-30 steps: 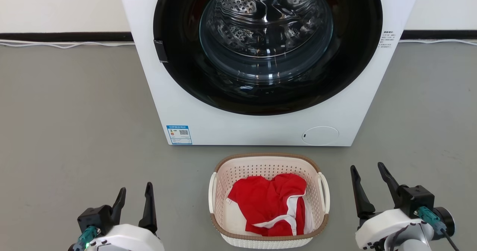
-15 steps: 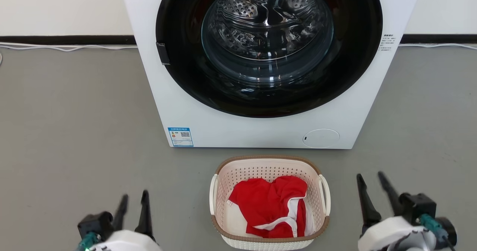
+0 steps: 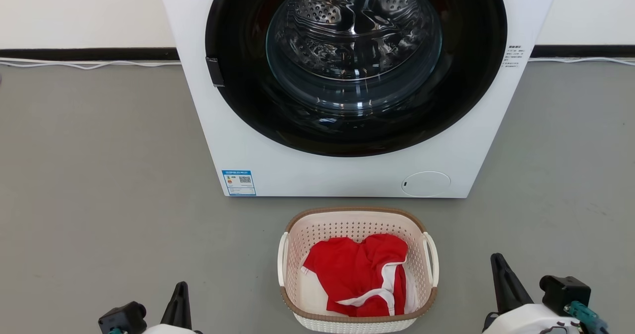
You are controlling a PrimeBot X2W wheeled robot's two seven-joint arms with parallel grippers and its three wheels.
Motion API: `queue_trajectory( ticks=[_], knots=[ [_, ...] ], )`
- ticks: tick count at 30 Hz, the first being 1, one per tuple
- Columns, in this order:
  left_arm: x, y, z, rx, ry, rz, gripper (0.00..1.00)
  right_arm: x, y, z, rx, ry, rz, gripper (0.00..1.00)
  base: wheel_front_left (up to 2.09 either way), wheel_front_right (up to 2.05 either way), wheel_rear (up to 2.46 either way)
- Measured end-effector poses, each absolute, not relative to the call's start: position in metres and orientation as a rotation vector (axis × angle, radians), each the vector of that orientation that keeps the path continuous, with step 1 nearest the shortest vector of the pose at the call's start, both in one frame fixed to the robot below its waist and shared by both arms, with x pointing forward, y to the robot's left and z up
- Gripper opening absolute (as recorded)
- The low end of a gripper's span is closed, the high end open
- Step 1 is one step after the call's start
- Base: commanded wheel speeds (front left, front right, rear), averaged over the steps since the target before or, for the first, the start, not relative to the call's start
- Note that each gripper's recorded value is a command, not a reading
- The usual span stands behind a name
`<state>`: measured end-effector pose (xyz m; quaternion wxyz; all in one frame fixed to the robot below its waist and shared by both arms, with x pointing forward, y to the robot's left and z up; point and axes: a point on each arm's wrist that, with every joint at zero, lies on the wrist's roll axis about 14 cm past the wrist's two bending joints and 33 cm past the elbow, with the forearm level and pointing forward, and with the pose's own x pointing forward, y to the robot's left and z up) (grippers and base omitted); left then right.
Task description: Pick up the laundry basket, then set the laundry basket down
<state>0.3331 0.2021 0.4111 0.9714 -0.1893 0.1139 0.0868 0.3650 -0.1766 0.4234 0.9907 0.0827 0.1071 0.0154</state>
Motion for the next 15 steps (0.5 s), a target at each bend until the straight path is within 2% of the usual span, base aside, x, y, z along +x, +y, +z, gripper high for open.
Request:
queue_trajectory(
  ticks=[15],
  knots=[
    [0.3365, 0.2032, 0.4138, -0.539, 0.23, 0.201, 0.0, 0.3672, -0.1841, 0.4295, 0.344, 0.203, -0.027, 0.0, 0.0, 0.0, 0.0]
  ],
)
